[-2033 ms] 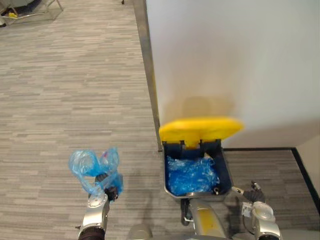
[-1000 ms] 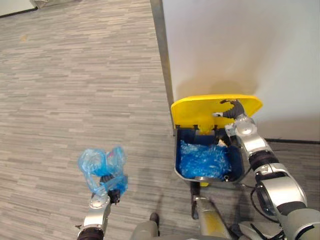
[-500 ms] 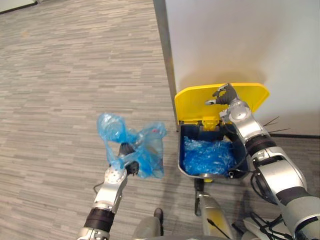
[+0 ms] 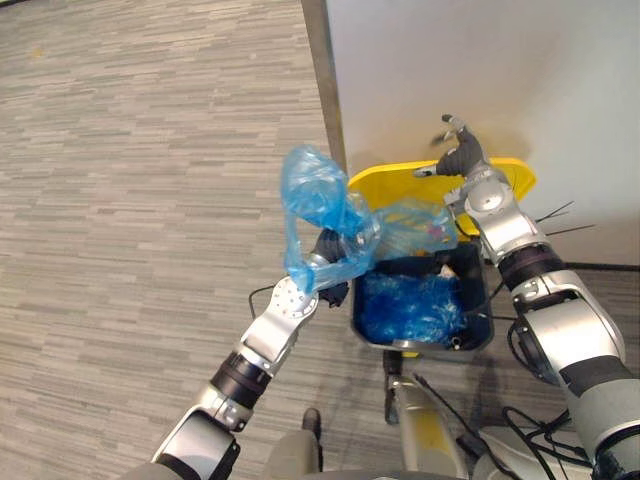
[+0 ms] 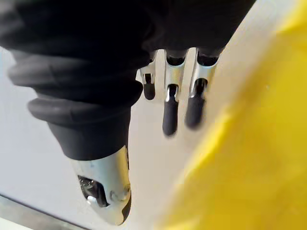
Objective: Gather rubbish on tea table into small bin, then transfer packed bag to large trash can.
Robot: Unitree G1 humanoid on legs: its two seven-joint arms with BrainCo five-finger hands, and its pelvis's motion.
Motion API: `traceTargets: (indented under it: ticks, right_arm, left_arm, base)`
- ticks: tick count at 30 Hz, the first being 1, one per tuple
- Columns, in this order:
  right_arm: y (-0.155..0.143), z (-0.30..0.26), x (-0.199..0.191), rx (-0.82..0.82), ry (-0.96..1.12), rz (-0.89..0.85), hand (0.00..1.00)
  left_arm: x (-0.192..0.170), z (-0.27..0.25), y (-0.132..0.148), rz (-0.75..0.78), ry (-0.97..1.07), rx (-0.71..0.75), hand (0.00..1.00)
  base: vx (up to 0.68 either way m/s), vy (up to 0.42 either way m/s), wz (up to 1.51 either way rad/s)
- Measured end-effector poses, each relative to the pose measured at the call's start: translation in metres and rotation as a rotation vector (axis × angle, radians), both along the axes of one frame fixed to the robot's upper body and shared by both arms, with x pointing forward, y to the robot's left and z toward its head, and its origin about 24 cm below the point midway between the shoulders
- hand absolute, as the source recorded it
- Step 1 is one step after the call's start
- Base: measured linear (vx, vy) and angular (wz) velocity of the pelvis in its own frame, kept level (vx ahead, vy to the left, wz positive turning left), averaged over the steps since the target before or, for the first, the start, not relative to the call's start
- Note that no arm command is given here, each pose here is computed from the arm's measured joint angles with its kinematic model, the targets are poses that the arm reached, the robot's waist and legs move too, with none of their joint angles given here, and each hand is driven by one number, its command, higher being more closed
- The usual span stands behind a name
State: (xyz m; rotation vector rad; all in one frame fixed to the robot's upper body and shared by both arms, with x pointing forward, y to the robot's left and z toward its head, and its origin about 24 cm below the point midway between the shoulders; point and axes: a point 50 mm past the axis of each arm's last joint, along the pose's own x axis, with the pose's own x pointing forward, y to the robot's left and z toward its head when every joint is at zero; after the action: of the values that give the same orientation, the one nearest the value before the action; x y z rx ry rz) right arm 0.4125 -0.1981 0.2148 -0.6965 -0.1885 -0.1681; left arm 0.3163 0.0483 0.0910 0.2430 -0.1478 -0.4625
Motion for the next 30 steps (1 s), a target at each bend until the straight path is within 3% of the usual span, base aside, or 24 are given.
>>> traceTargets:
  ticks: [4, 7, 17, 18, 30]
  right_arm:
    - [0.005, 0.012, -0.002, -0.010, -0.051, 0.023, 0.00]
    - [0.026, 0.023, -0.006, -0.019, -0.117, 0.095, 0.00]
    - [0.080, 0.041, -0.020, -0.015, -0.279, 0.283, 0.00]
    - [0.085, 0.040, -0.021, -0.010, -0.281, 0.297, 0.00]
    - [0.101, 0.040, -0.022, -0.019, -0.290, 0.339, 0.00]
  left_arm:
    - [0.016, -0.001, -0.005, -0.006, -0.009, 0.127, 1.00]
    - [0.031, 0.006, -0.010, -0.005, -0.031, 0.217, 1.00]
    - [0.046, 0.005, -0.016, 0.038, -0.012, 0.292, 1.00]
    - [0.047, 0.004, -0.017, 0.039, -0.012, 0.308, 0.00]
    - [0.052, 0.004, -0.021, 0.109, -0.015, 0.326, 0.00]
  base:
    - [-0.02, 0.030, -0.07]
    - [-0.02, 0.036, -0.23]
    - [0.06, 0.021, -0.27]
    - [0.07, 0.031, -0.10]
    - [0.01, -0.011, -0.04]
